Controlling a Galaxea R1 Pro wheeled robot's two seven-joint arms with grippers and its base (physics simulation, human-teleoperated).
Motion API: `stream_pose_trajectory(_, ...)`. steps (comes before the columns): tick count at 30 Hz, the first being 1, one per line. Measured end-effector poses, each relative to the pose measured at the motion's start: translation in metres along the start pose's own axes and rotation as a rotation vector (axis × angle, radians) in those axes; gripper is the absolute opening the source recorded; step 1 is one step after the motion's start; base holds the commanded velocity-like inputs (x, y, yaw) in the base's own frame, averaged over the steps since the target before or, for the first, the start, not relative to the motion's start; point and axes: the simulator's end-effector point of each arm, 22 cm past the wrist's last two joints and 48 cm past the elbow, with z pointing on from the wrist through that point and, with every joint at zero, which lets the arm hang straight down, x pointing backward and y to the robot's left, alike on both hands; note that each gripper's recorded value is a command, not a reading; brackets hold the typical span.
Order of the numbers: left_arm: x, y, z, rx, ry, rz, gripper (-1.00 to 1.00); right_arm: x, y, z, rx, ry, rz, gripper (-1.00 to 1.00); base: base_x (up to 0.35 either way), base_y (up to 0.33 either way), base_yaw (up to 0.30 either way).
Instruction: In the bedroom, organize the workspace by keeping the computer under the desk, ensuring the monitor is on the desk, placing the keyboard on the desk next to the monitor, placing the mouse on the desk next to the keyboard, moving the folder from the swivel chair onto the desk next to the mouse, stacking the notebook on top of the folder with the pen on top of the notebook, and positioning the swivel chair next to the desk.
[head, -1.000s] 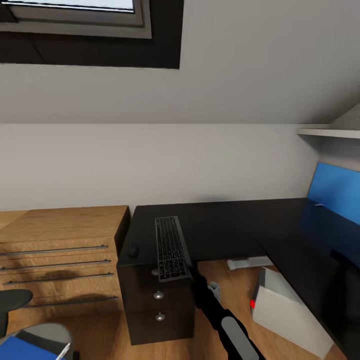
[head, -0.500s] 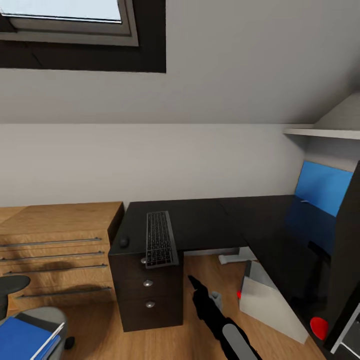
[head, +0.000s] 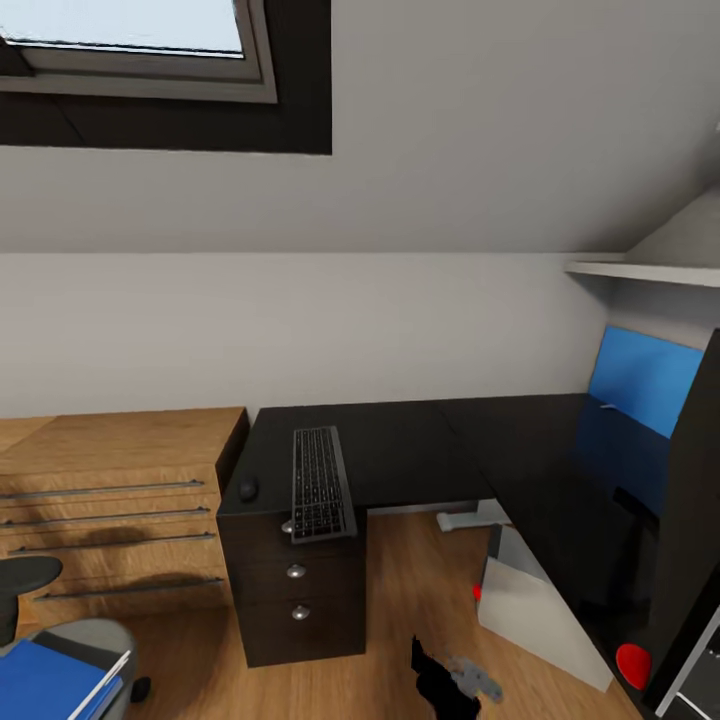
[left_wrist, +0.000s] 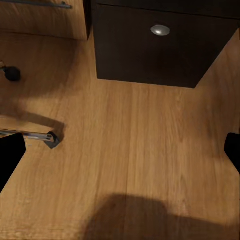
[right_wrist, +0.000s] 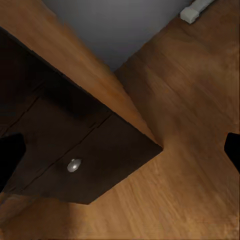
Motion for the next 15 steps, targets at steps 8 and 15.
stream_pose_trajectory(8,0.044,-0.002,0.011,-0.005,0.160,0.022,1.00,-0.003,-0.042,-0.038,0.098,-0.132,-0.142,1.00,0.000,0.000,0.000)
stream_pose_trajectory(15,0.062,-0.008,0.039,-0.012,0.328,0.019,1.00,-0.001,-0.031,-0.047,0.083,-0.115,-0.204,1.00,0.000,0.000,0.000)
